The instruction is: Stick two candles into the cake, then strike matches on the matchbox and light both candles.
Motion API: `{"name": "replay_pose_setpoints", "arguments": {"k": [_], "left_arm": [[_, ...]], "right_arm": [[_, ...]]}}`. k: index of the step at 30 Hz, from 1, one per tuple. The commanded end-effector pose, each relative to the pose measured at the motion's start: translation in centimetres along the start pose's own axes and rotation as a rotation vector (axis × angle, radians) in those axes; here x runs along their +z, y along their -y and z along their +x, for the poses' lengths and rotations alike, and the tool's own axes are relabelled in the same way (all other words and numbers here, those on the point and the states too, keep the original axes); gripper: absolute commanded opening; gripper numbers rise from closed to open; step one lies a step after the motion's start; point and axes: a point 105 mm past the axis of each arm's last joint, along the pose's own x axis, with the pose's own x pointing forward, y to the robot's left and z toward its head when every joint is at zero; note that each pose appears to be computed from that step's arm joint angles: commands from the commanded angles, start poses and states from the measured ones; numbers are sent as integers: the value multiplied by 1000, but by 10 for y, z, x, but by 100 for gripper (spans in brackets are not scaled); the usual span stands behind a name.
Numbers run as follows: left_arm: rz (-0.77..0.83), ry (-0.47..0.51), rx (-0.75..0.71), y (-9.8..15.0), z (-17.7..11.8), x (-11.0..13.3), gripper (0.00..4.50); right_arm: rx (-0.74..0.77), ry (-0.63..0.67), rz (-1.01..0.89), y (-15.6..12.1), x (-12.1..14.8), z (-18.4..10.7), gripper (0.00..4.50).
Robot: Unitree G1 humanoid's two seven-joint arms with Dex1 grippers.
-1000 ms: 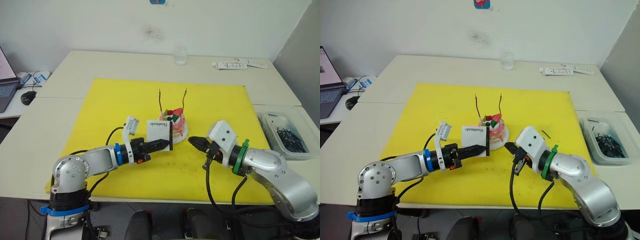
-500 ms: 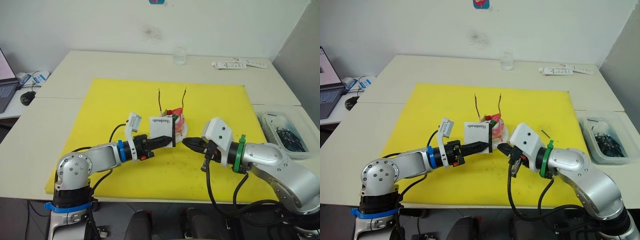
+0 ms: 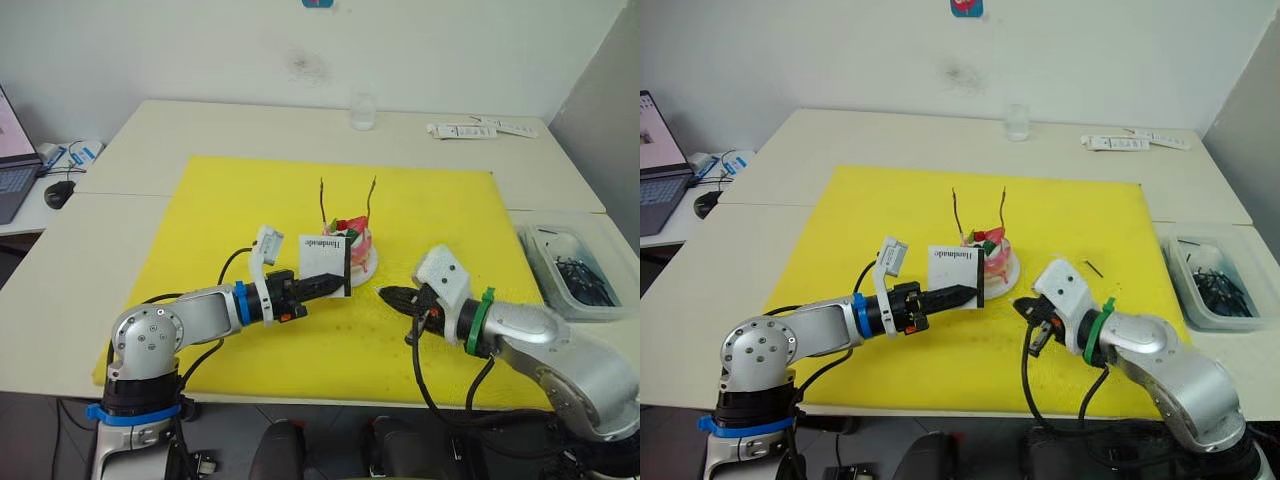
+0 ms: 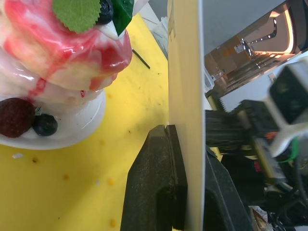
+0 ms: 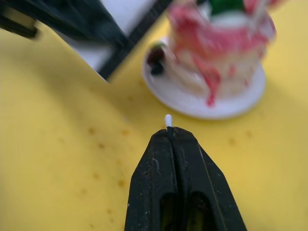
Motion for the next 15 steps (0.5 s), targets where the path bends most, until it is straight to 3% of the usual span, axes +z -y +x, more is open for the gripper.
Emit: {"name": "replay_pose_setpoints", "arguments": {"k": [1,9,12,15], "left_arm": [[45,-2,-33,10,0,1,0],[59,-15,-31,10,1,-1,0],[61,-17,-27,9,0,-1,0],[62,-18,-25,9,-1,-1,0]], "right_arm": [[-147,70,15,20,-8,0,5],[-223,103,41,26,-40,12,5],[-218,102,37,25,-45,12,69],[-215,108,11,24,-45,11,176]]}}
